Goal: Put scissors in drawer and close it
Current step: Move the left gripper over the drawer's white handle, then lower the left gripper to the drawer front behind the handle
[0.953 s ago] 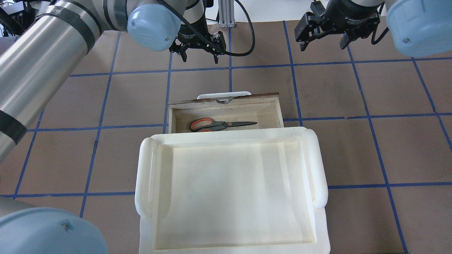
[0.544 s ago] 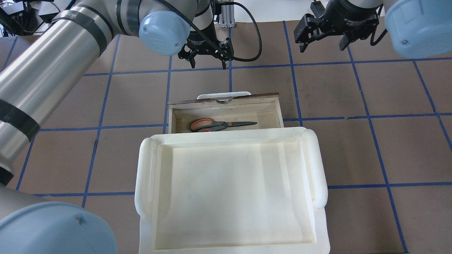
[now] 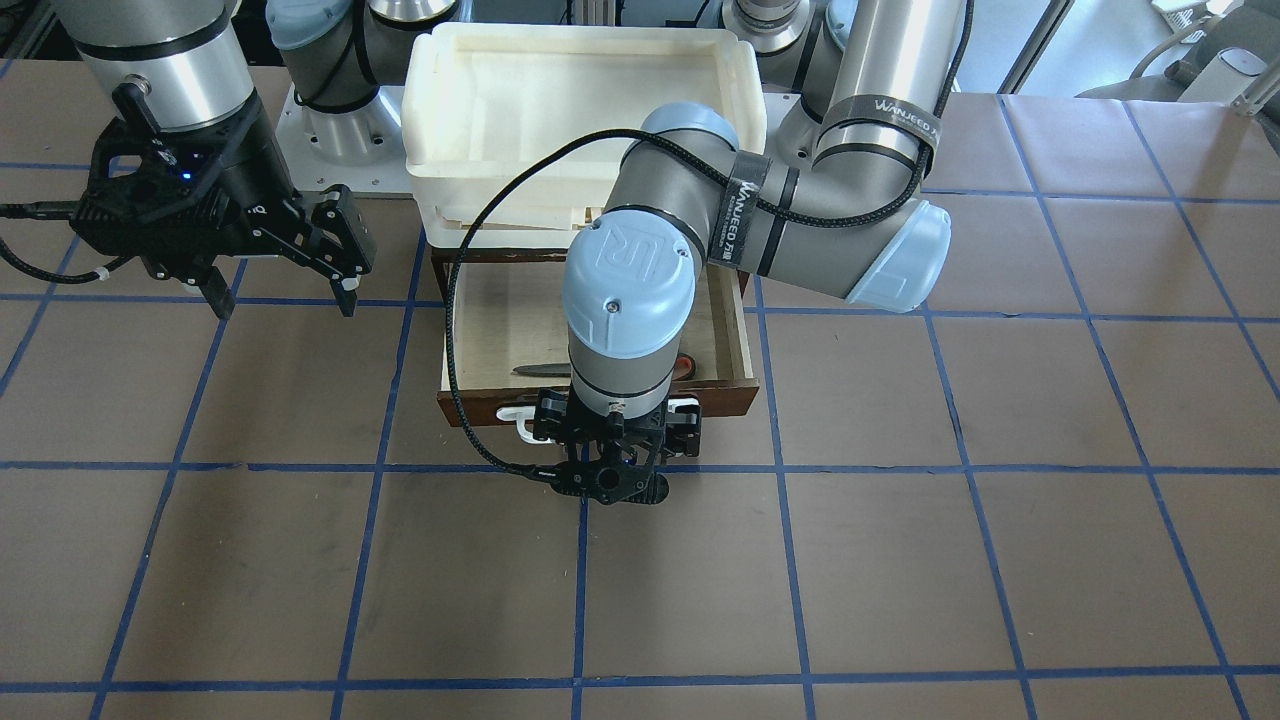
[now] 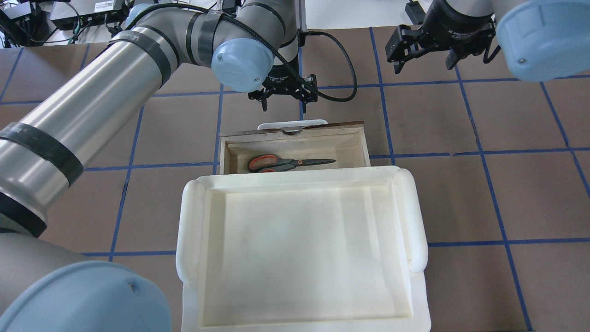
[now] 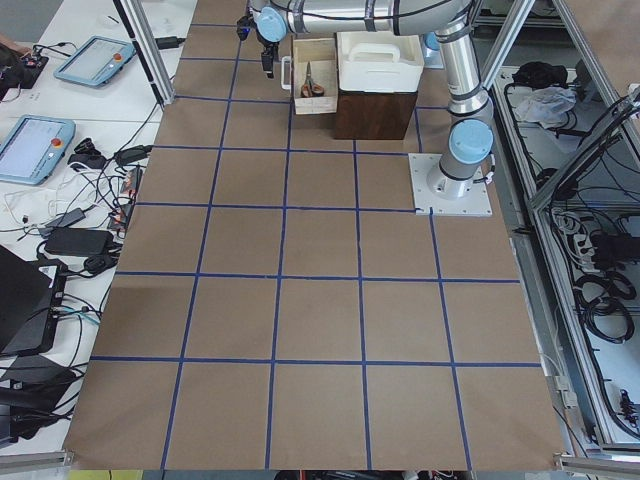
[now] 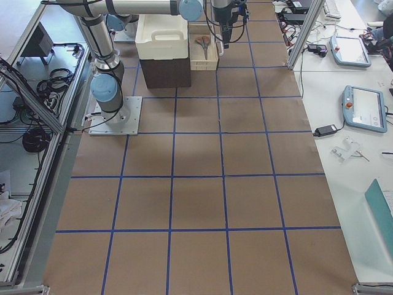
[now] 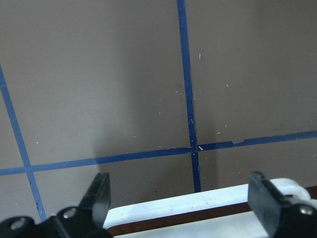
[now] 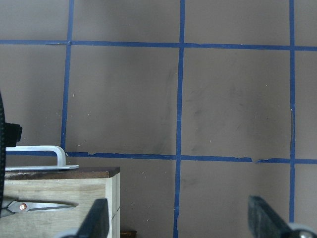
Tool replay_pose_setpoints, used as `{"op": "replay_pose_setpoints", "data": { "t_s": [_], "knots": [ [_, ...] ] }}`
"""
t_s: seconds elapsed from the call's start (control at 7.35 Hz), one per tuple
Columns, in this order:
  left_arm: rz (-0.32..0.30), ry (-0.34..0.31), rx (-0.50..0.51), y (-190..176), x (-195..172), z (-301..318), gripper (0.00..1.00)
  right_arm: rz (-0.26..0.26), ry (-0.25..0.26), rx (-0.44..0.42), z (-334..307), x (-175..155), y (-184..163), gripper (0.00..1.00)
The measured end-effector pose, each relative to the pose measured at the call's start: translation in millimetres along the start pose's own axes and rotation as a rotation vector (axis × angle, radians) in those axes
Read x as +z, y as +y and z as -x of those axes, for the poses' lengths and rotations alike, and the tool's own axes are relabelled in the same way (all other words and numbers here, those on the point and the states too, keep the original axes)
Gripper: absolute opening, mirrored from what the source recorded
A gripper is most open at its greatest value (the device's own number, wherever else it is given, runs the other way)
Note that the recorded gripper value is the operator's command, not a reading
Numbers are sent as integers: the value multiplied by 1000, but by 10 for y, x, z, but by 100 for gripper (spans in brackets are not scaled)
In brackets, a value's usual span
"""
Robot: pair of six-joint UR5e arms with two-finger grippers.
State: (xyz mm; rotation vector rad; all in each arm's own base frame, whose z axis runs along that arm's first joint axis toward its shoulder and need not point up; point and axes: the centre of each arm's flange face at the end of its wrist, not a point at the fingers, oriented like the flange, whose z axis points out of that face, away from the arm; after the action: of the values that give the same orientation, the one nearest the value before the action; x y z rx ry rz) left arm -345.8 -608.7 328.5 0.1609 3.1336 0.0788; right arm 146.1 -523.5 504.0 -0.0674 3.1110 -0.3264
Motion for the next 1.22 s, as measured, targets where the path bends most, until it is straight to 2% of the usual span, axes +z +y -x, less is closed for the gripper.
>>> {"op": "replay_pose_setpoints", "data": {
  "t_s": [0.41, 0.82, 1.22],
  "knots": [
    [44, -6, -13, 38, 105, -26, 100, -6, 1, -1, 0, 6, -10, 100],
    [116, 9, -15, 151, 112, -50, 100, -22, 1, -2, -1, 28, -35, 100],
    [144, 31, -27, 251, 107, -76, 100, -22, 1, -2, -1, 42, -41, 100]
  ]
}}
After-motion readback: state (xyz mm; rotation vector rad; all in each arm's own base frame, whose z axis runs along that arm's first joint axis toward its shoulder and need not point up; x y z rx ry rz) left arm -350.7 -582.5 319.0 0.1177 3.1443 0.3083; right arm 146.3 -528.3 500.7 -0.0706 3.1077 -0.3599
